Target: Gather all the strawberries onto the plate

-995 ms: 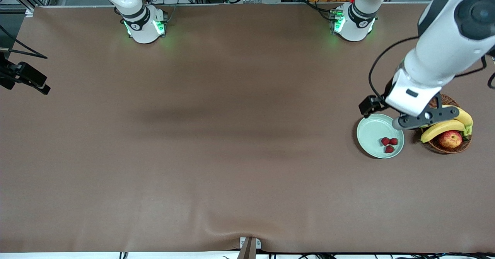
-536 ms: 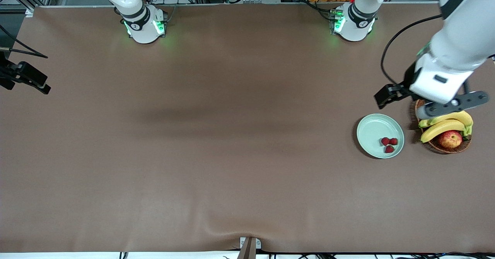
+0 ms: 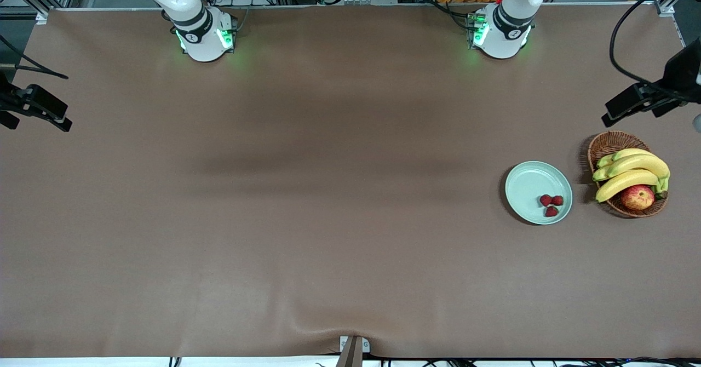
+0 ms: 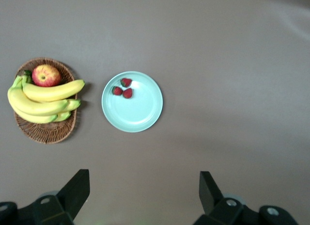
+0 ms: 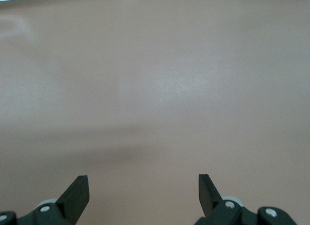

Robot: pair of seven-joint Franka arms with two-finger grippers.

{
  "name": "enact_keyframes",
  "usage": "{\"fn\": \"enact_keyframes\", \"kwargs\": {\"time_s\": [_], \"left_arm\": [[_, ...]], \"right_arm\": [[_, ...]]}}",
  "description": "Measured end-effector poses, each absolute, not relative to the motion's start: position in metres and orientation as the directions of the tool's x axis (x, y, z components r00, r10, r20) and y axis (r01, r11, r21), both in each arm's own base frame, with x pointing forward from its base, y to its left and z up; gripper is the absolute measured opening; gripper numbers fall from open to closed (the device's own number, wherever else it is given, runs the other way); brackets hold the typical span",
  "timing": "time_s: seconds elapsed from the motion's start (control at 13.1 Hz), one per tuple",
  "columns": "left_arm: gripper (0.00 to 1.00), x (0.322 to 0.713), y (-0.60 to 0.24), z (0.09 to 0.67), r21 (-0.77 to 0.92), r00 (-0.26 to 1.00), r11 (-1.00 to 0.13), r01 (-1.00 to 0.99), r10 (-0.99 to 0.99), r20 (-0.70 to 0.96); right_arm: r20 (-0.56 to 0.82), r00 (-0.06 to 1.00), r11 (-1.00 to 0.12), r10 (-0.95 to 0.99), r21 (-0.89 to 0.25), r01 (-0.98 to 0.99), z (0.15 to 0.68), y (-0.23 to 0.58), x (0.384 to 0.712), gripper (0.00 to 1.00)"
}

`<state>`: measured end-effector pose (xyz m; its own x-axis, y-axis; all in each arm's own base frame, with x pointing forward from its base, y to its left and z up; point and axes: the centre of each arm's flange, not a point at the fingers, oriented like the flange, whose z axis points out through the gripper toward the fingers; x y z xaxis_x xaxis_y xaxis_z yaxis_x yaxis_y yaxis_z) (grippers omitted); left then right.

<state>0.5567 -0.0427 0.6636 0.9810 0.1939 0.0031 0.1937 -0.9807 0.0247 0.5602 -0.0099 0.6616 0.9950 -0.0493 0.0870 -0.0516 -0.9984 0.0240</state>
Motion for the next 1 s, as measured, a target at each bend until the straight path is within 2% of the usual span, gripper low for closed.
{"fn": "enact_keyframes", "kwargs": {"time_s": [0.46,0.69,1.0], "left_arm": [[1.0,0.506,-0.045,0.66,0.006,0.987,-0.988,0.157,0.156,-0.023],[1.0,0.506,-0.021,0.66,0.014,0.992,-0.992,0.122,0.122,-0.024],[1.0,0.505,-0.03,0.659,0.017,0.995,-0.995,0.1,0.1,-0.026]], "right_arm": [[0.087,0.995,-0.998,-0.049,0.024,-0.052,0.661,-0.011,0.56,1.0],[0.087,0.995,-0.998,-0.049,0.024,-0.052,0.661,-0.011,0.56,1.0],[0.087,0.995,-0.998,-0.049,0.024,-0.052,0.661,-0.011,0.56,1.0]]}}
